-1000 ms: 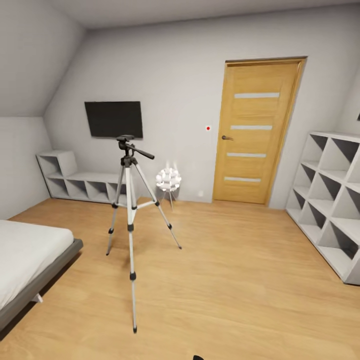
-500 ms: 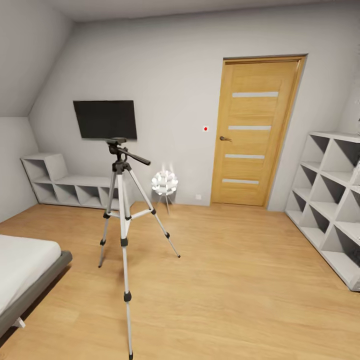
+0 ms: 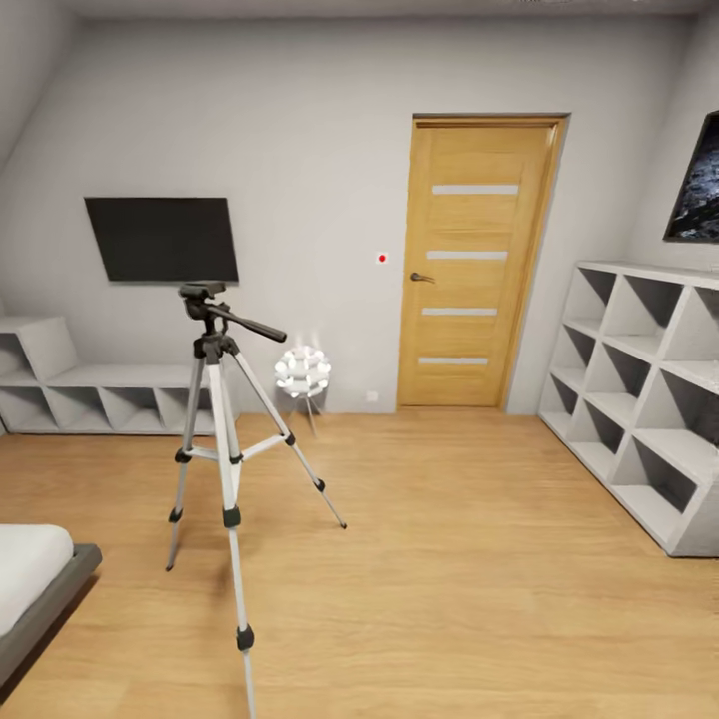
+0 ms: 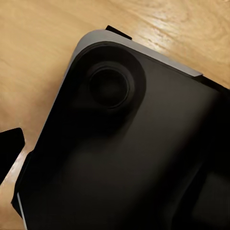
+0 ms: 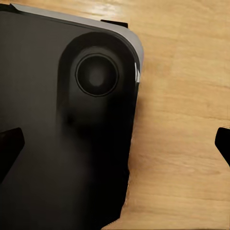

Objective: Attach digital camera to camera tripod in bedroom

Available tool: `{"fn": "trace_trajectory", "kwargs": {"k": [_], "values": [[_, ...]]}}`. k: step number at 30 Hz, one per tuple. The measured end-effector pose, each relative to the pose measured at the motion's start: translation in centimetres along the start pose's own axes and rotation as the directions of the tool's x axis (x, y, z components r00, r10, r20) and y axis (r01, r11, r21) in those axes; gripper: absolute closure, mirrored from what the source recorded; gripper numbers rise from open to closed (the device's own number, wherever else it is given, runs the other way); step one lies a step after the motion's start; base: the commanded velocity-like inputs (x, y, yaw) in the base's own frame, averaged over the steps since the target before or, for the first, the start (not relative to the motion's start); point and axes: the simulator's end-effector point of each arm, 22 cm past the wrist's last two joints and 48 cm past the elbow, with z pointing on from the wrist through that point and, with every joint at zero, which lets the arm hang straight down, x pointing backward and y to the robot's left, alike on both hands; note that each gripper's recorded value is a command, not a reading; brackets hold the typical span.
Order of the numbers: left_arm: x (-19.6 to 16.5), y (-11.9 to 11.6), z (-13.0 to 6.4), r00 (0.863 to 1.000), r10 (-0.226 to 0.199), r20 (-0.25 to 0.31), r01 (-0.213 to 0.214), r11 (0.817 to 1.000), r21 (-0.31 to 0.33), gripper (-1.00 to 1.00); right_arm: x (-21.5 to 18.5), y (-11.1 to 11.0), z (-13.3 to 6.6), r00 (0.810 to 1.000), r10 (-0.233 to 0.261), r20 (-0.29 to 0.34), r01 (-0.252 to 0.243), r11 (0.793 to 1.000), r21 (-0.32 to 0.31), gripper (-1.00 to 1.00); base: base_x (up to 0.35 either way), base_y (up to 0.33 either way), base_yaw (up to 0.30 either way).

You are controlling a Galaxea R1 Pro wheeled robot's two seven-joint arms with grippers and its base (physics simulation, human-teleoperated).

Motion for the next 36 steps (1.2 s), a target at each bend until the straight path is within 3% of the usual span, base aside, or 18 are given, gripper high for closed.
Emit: {"fn": "trace_trajectory", "kwargs": {"k": [15,36], "values": [[0.12,-0.18,-0.01,1.000,0.000,-0.003,0.000,1.000,0.003,-1.00,0.08,-0.10,0.00,1.000,0.007,-0.002,-0.007,1.000,0.002,-1.00,0.008,0.331,-0.253],[-0.16,0.20,0.02,1.000,-0.028,0.002,0.028,1.000,-0.005,-1.00,0.11,-0.12,0.00,1.000,0.012,-0.003,-0.012,1.000,0.003,-1.00,0.000,0.022,-0.281]]}}
